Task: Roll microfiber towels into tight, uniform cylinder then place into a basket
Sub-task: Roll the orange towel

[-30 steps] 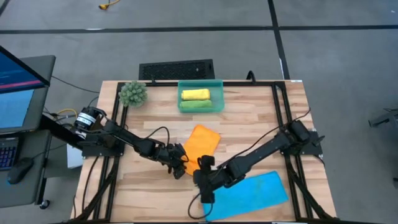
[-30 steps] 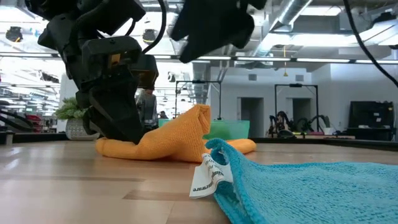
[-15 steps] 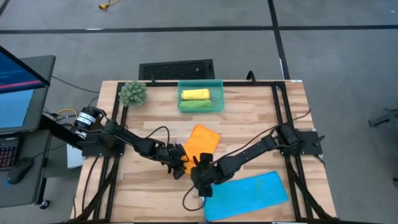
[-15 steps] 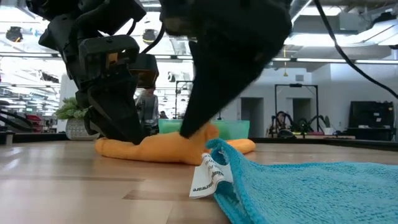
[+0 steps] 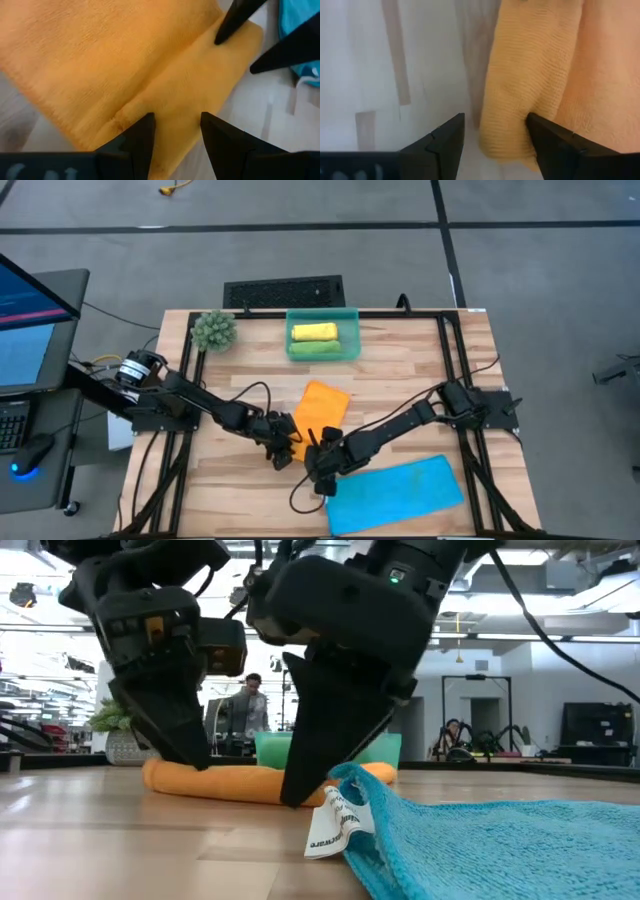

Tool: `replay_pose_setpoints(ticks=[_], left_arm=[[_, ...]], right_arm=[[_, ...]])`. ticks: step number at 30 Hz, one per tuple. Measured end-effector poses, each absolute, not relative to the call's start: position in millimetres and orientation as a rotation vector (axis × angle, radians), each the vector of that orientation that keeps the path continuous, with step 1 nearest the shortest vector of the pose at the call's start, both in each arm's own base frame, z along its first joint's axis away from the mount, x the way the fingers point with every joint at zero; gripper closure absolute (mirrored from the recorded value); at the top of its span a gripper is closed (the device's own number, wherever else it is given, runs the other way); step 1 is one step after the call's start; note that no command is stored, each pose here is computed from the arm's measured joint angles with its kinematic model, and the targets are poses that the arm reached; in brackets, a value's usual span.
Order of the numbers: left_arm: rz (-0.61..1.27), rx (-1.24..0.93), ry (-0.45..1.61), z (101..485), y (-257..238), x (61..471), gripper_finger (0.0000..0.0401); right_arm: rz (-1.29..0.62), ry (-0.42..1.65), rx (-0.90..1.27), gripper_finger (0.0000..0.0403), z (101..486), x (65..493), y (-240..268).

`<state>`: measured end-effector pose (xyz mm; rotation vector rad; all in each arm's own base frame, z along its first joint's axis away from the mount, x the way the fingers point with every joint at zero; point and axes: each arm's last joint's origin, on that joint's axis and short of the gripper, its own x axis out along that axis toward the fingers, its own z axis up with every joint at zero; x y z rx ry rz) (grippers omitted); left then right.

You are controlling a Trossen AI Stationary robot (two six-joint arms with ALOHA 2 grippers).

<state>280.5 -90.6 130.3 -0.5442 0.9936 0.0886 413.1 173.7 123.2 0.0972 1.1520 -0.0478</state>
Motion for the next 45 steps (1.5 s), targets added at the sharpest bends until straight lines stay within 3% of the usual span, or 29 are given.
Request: replay_pose_setpoints(ticks=[5,15,21,29,36,45], left_arm=[[0.098,-0.515,1.035,140,-88,270,0.0244],[0.102,-0.377,1.093,163,-98,241,0.0244],[0.066,-0.283,0.973,185,-113,227,0.0244],[0.041,-0.145,0.921,176,-138,222,0.0244],[0.003,-0.038,0.865,169,-162,215,0.0244],[-0.061,-0.063,0.827,172,-174,211,0.0244]], right_arm=[[-0.080,1.168,0.136,0.0204,118,413,173],[-0.084,1.170,0.154,0.0383,118,416,167],[-0.080,1.109,0.242,0.0375,131,418,168],[-0.038,0.919,0.519,0.0386,158,431,176],[-0.123,0.903,0.687,0.0386,154,433,172],[-0.129,0.948,0.735,0.0386,141,425,173]])
